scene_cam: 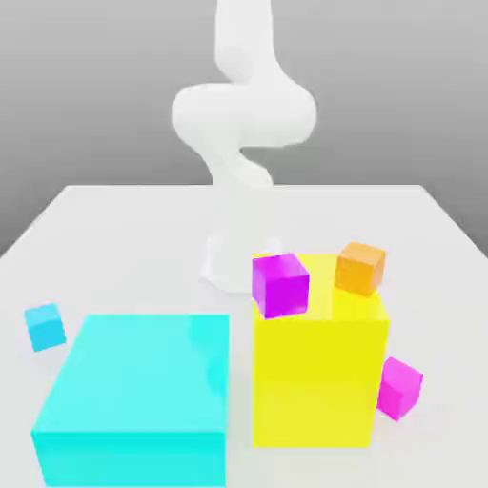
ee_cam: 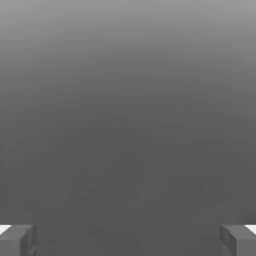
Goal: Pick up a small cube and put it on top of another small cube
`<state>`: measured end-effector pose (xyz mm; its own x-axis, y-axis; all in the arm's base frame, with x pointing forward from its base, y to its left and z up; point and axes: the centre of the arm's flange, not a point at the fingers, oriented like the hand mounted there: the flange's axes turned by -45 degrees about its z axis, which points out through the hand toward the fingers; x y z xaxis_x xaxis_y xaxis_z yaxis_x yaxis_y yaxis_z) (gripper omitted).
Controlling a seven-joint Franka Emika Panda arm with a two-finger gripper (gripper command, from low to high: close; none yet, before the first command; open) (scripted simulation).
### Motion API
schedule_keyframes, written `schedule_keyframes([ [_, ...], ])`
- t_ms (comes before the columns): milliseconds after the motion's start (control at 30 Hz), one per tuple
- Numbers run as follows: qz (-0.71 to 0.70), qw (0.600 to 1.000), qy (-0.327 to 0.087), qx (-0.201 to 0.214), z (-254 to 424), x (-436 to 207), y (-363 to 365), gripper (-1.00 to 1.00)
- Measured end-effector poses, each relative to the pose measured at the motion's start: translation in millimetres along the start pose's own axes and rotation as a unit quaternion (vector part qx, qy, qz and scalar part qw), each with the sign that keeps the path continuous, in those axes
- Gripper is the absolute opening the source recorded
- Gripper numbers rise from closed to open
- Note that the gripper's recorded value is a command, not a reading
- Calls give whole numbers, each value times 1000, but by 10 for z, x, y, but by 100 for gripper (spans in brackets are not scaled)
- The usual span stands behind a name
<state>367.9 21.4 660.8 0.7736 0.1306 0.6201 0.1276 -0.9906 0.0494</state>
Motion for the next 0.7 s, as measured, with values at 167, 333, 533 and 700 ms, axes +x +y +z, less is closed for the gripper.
schedule_keyframes([
  [167, -183, 970, -146, 69, 1143, -517, -625, 0],
  [333, -352, 886, -267, 142, 1937, -1310, -1232, 0],
  [533, -384, 863, -289, 157, 2558, -1881, -1373, -100],
  [700, -383, 863, -289, 159, 2557, -1883, -1374, -100],
])
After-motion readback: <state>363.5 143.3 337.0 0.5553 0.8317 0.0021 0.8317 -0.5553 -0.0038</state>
